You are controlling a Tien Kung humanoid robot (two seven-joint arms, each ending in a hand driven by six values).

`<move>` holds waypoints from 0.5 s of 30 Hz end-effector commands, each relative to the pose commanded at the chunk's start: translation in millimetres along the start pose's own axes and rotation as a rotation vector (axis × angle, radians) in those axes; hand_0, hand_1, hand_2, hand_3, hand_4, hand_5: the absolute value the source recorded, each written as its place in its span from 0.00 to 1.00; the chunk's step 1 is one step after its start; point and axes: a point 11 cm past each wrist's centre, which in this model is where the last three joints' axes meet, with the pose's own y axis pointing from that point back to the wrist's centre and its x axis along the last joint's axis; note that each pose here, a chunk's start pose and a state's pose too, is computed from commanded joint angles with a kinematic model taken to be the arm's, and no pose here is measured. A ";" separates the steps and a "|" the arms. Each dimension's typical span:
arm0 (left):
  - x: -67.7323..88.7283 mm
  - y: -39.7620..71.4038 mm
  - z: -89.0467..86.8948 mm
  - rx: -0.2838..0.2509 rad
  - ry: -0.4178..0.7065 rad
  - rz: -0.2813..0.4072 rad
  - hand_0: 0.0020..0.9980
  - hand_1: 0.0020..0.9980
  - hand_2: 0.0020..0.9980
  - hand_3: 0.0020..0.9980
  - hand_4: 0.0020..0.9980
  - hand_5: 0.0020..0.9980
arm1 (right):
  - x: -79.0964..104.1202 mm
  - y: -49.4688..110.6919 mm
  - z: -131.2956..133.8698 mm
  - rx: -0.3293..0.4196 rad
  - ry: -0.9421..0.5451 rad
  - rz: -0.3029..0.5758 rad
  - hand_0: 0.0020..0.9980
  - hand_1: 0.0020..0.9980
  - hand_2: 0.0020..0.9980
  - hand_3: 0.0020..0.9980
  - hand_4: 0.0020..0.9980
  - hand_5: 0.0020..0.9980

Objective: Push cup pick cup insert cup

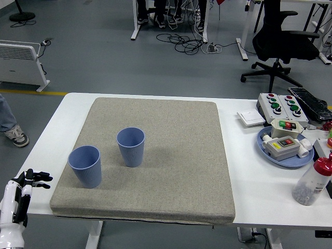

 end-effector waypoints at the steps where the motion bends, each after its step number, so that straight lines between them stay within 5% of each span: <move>1: -2.8 0.8 -0.5 0.001 -0.003 -0.015 0.35 0.48 0.46 0.43 0.52 1.00 | 0.0 -0.1 0.5 -0.001 -0.001 0.000 0.73 0.66 0.69 0.60 0.11 0.53; 15: -40.1 -4.4 -10.9 0.042 0.029 -0.156 0.42 0.50 0.48 0.44 0.52 1.00 | -0.3 -0.8 6.1 -0.008 -0.010 -0.003 0.73 0.66 0.68 0.59 0.11 0.53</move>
